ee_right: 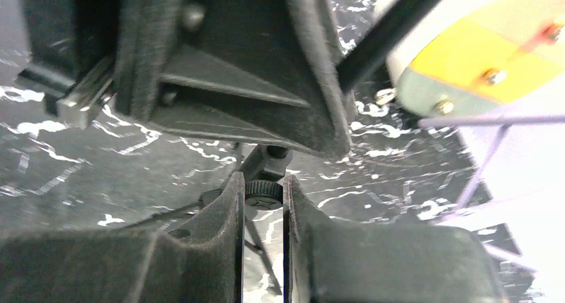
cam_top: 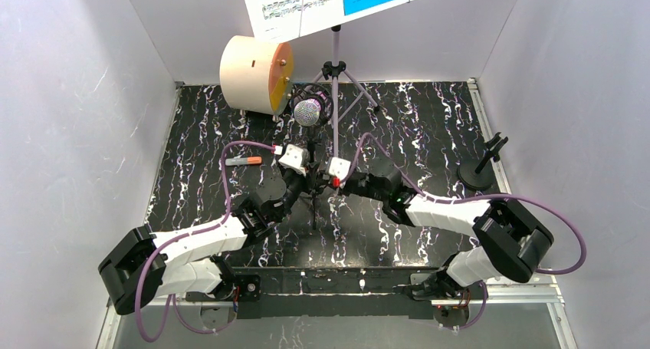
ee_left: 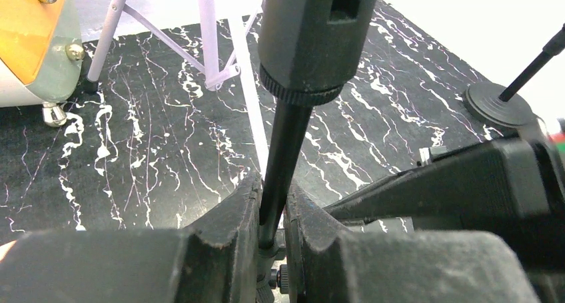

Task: Pack up the instrument practice props
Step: Unscrew the knob on the microphone stand.

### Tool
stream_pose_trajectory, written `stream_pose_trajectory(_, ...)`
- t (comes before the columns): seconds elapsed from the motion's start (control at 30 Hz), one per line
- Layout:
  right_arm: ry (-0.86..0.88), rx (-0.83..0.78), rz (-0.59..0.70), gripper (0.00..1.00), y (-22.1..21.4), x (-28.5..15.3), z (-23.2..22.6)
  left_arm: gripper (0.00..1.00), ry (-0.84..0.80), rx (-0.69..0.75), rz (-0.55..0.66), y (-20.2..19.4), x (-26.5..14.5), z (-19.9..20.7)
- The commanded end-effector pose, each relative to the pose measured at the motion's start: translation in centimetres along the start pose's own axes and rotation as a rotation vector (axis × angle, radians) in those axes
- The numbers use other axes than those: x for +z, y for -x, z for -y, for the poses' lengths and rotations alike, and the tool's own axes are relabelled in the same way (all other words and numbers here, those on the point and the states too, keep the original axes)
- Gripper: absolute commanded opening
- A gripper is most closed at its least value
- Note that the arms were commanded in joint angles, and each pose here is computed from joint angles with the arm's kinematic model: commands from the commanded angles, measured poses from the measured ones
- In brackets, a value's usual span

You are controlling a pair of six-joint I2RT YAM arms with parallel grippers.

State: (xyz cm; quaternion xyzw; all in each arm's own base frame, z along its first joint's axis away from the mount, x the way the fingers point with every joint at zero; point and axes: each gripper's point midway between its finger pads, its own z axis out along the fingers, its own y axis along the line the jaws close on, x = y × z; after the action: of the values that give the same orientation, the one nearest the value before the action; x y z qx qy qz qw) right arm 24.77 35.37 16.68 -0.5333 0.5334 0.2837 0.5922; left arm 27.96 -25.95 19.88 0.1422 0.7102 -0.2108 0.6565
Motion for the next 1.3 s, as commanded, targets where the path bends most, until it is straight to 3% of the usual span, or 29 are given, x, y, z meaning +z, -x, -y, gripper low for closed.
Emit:
stream_pose_trajectory(0.0,-0.036,-0.360,-0.271,0.01,-6.8,-1.9,0.9,0.00,0.039,0.023,-0.180,-5.6,-1.3,-1.2)
stream_pose_trajectory(0.3,-0.146,-0.929,-0.414,0.01,-5.4,-2.3,2.7,0.00,0.042,0.024,-0.182,-5.7,-1.3,-1.2)
stream_pose_trajectory(0.4,-0.200,-1.052,-0.438,0.01,-5.0,-2.7,3.1,0.00,0.045,0.025,-0.185,-5.8,-1.2,-1.2)
stream_pose_trajectory(0.47,-0.236,-1.039,-0.413,0.03,-4.4,-2.6,3.0,0.00,0.046,0.026,-0.188,-5.9,-1.2,-1.2)
stream_pose_trajectory(0.57,-0.242,-0.849,-0.385,0.35,-4.4,-2.1,2.5,0.00,0.051,0.026,-0.187,-5.9,-1.2,-1.3)
stream_pose_trajectory(0.7,-0.203,-0.513,-0.326,0.55,-4.2,-1.1,0.7,0.00,0.055,0.031,-0.187,-5.9,-1.2,-1.4)
stream_pose_trajectory(0.83,-0.179,-0.206,-0.229,0.68,-2.8,-0.5,-0.8,0.00,0.053,0.032,-0.186,-5.8,-1.2,-1.4)
stream_pose_trajectory(0.97,-0.161,0.143,-0.142,0.77,-2.1,-1.0,-1.5,0.00,0.052,0.030,-0.181,-5.7,-1.3,-1.4)
stream_pose_trajectory(1.1,-0.137,0.507,0.023,0.80,-0.6,-2.0,-1.6,0.00,0.050,0.030,-0.183,-5.7,-1.3,-1.4)
stream_pose_trajectory(1.27,-0.121,0.790,0.150,0.81,0.6,-2.2,-1.3,0.00,0.050,0.031,-0.182,-5.7,-1.3,-1.4)
